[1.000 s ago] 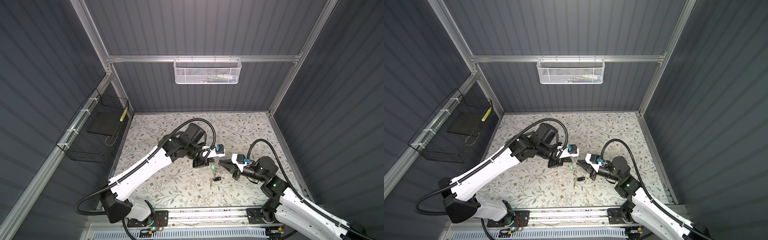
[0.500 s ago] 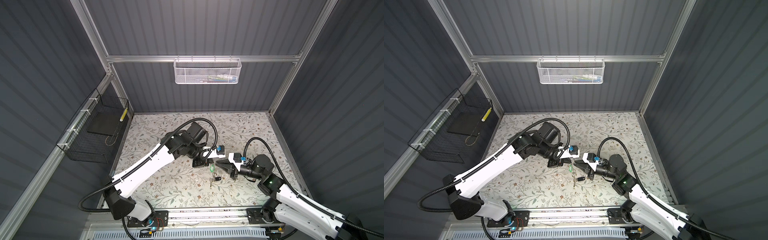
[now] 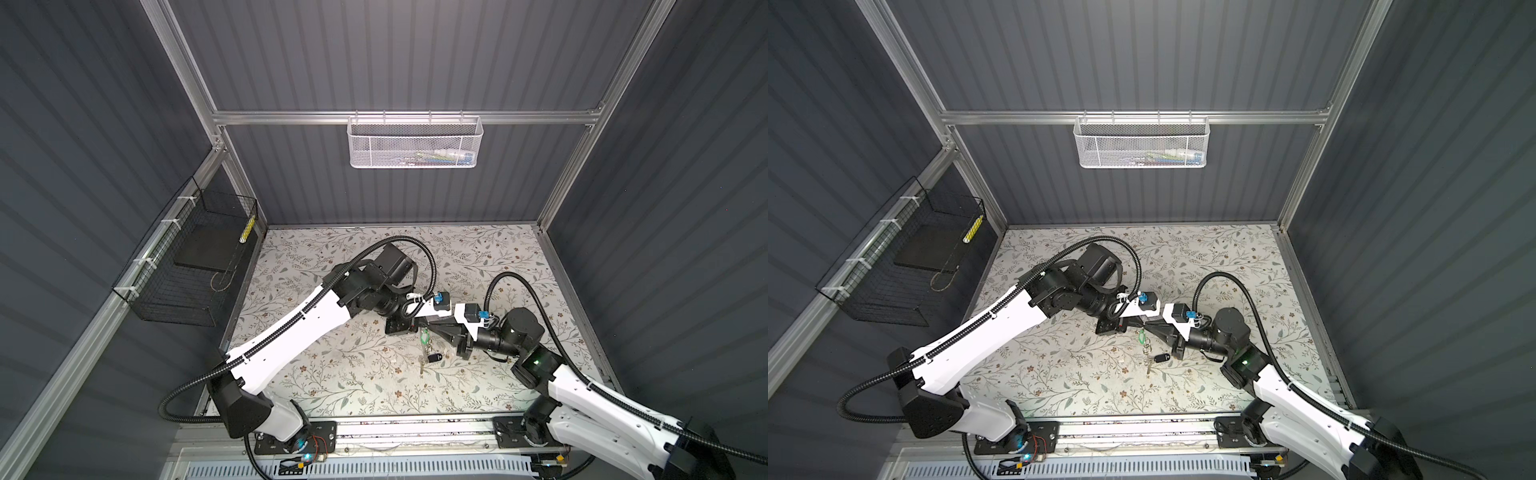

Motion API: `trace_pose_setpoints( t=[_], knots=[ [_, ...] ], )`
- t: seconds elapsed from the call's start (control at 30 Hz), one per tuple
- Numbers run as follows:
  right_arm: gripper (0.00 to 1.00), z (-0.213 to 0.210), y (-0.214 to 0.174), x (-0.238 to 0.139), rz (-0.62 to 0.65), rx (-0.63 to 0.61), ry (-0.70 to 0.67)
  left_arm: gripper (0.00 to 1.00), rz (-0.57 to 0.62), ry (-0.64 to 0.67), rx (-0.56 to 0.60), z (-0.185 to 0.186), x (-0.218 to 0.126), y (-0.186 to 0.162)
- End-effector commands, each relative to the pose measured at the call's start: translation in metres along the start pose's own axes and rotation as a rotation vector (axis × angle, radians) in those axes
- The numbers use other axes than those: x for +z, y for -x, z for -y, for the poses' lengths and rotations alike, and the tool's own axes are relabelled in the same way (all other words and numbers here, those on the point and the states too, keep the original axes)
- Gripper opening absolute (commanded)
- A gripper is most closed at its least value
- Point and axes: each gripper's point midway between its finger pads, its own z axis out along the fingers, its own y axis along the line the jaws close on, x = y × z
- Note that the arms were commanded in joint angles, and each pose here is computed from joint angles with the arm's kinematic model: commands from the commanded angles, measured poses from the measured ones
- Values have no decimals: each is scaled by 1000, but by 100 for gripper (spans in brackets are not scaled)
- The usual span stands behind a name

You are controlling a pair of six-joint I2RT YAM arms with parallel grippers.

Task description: Put the keys on the keyring

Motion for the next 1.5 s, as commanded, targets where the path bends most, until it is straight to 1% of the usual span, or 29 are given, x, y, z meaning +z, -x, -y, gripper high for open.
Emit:
trace_pose_setpoints(
  t=[0.0,0.03,0.07,0.1,0.13,0.23,0.33,0.5,0.63,0.8,1.07,1.23,1.3,1.37,1.47],
  knots=[
    [3,5,15,1,39,-10,-20,6,48,-40,33,10,-4,12],
    [1,4,15,0,46,-14,-19,22,34,-29,23,9,-3,8],
    [0,4,16,-1,50,-16,-19,29,46,5,24,2,-4,11],
    [0,4,18,-2,60,-20,-25,32,46,29,16,0,-5,10],
    [0,3,19,-3,69,-24,-28,36,48,61,6,-3,-8,9],
    [0,1,21,-6,100,-32,-30,39,90,146,2,-8,-16,9],
    [0,-1,21,-6,121,-33,-13,40,141,201,-21,-8,-16,2],
    [0,-3,24,-4,172,-25,10,35,261,230,-64,-9,-24,7],
    [0,-5,26,-2,193,-17,31,34,326,198,-84,-6,-24,12],
    [0,-6,28,-3,212,-25,37,31,315,167,-96,-4,-13,6],
    [0,-6,27,-1,204,-20,46,22,322,163,-85,-4,-11,5],
    [0,-5,23,1,191,-12,46,7,313,141,-67,-3,-12,7],
    [10,-3,21,0,181,-18,29,1,296,129,-63,-2,-12,7],
    [19,1,19,-1,156,-28,-1,0,263,123,-61,-4,-11,5],
    [24,4,14,-3,91,-41,-36,0,184,101,-65,-5,-7,-3]
  ],
)
